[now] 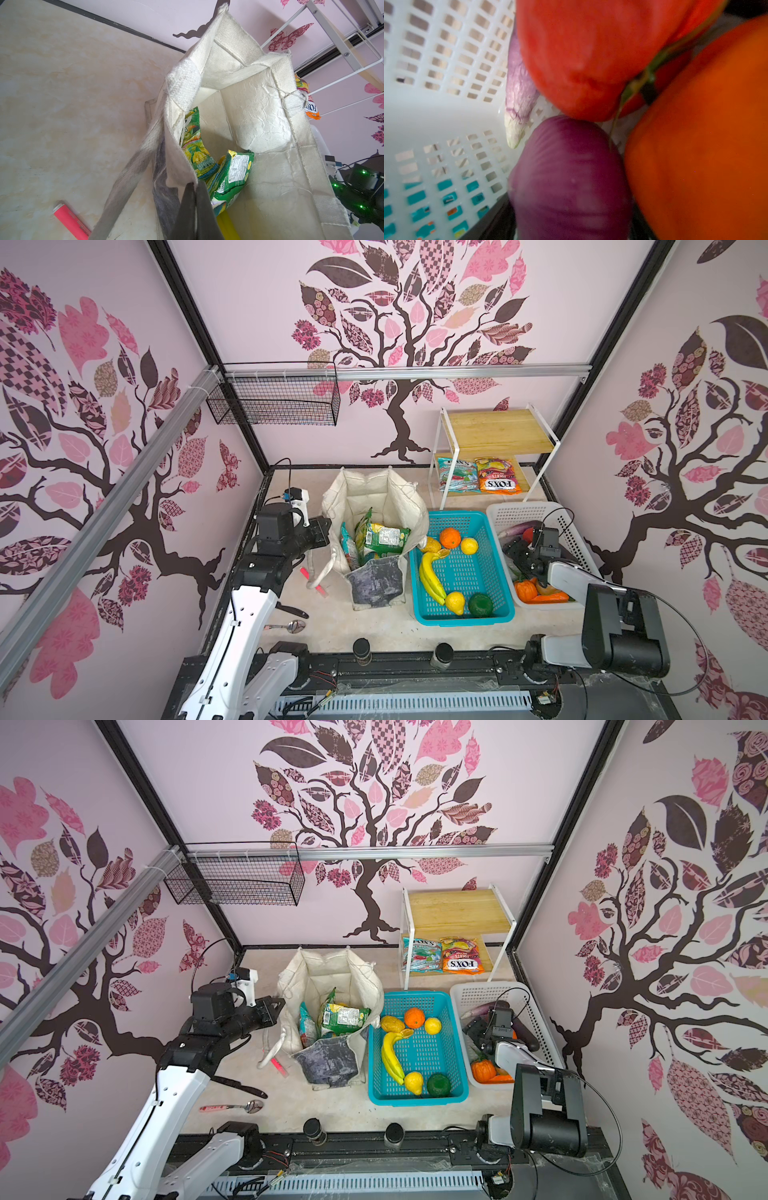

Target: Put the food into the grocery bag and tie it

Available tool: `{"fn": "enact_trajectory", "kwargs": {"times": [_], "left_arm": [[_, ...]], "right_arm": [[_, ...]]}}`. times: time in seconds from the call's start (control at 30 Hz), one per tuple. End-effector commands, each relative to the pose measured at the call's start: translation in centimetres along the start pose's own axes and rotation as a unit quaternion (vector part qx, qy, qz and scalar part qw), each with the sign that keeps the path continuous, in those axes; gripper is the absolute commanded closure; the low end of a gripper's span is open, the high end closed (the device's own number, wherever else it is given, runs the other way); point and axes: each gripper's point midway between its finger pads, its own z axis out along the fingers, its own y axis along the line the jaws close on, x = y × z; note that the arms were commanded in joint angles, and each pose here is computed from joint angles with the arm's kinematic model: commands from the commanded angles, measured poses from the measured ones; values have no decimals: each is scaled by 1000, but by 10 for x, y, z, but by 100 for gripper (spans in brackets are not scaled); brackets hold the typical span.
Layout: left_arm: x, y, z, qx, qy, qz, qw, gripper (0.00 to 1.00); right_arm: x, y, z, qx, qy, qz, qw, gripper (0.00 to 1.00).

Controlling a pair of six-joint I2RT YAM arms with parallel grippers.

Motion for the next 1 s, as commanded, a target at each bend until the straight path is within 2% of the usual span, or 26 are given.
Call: {"fn": "enact_trajectory", "kwargs": {"times": [0.0, 0.23, 0.43, 0.5, 0.67, 0.97], "left_arm": [[3, 1, 2, 2, -1, 7, 1000, 100], [2, 1, 0, 2, -3, 8, 1000, 100], [2, 1, 1, 2, -2, 8, 1000, 100], [2, 1, 1, 2, -2, 8, 1000, 100], [2, 1, 0, 2, -3, 9, 1000, 100], [2, 1, 0, 1, -3, 10, 1000, 100]], "right_arm": [[-2, 16, -3, -32, 6, -6, 999, 34], [-16, 36, -29, -66, -23, -16, 997, 38], [-18, 36, -36, -63, -30, -23, 997, 43], [-18, 32, -33, -54, -31, -27, 998, 40], [-20, 18, -23, -5, -21, -50, 999, 24], [-25, 16, -16, 8, -26, -84, 996, 22]]}}
